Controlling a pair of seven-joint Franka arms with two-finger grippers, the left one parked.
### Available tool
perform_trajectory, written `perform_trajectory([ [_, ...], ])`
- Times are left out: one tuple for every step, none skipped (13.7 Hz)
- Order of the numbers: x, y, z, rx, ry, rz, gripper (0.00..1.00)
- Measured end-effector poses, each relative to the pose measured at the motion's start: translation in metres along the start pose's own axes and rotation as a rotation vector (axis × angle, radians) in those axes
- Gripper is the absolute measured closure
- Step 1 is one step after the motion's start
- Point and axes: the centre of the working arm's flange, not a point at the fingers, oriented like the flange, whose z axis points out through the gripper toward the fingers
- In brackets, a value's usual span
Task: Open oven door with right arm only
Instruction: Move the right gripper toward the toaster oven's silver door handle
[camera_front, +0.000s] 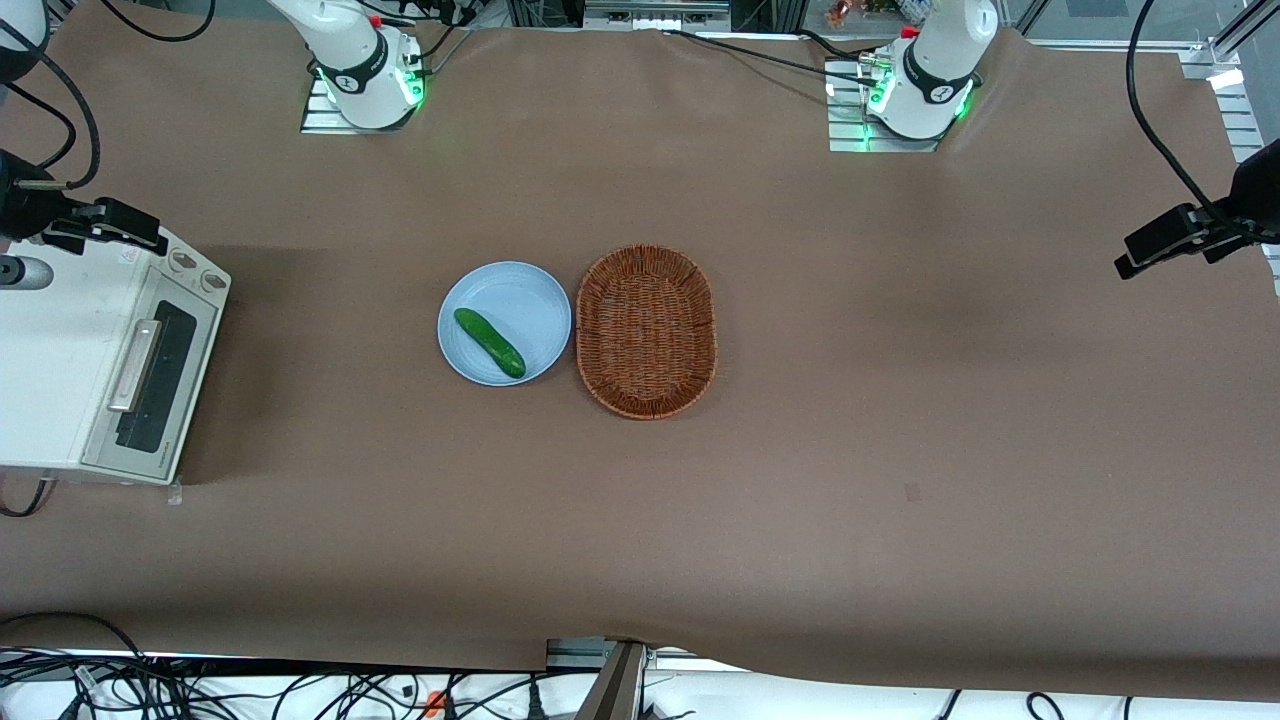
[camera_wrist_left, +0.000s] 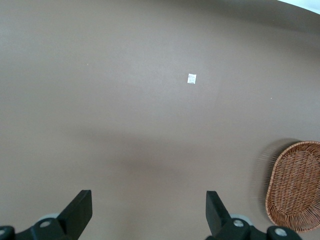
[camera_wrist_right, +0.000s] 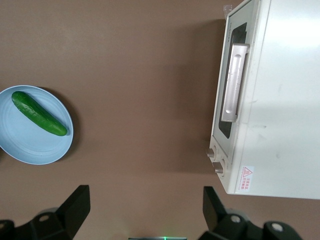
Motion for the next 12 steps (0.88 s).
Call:
perform_trajectory([
  [0.003, 0.0, 0.005, 0.0, -0.01, 0.0, 0.0],
  [0.006, 0.0, 0.011, 0.0, -0.021, 0.0, 0.0],
  [0.009, 0.0, 0.015, 0.0, -0.029, 0.0, 0.0],
  [0.011, 0.0, 0.018, 0.0, -0.034, 0.001, 0.04],
  [0.011, 0.0, 0.019, 0.0, -0.036, 0.001, 0.04],
  [0.011, -0.001, 0.019, 0.0, -0.04, -0.001, 0.11],
  [0.01, -0.003, 0.02, 0.0, -0.05, -0.003, 0.21],
  [0.009, -0.005, 0.02, 0.0, -0.062, -0.007, 0.35],
  [0.009, -0.008, 0.022, -0.002, -0.069, -0.011, 0.47],
  [0.01, -0.009, 0.025, -0.018, -0.075, -0.012, 0.57],
  [0.014, -0.01, 0.031, -0.057, -0.084, -0.012, 0.69],
  [0.021, -0.01, 0.04, -0.112, -0.087, -0.017, 0.81],
])
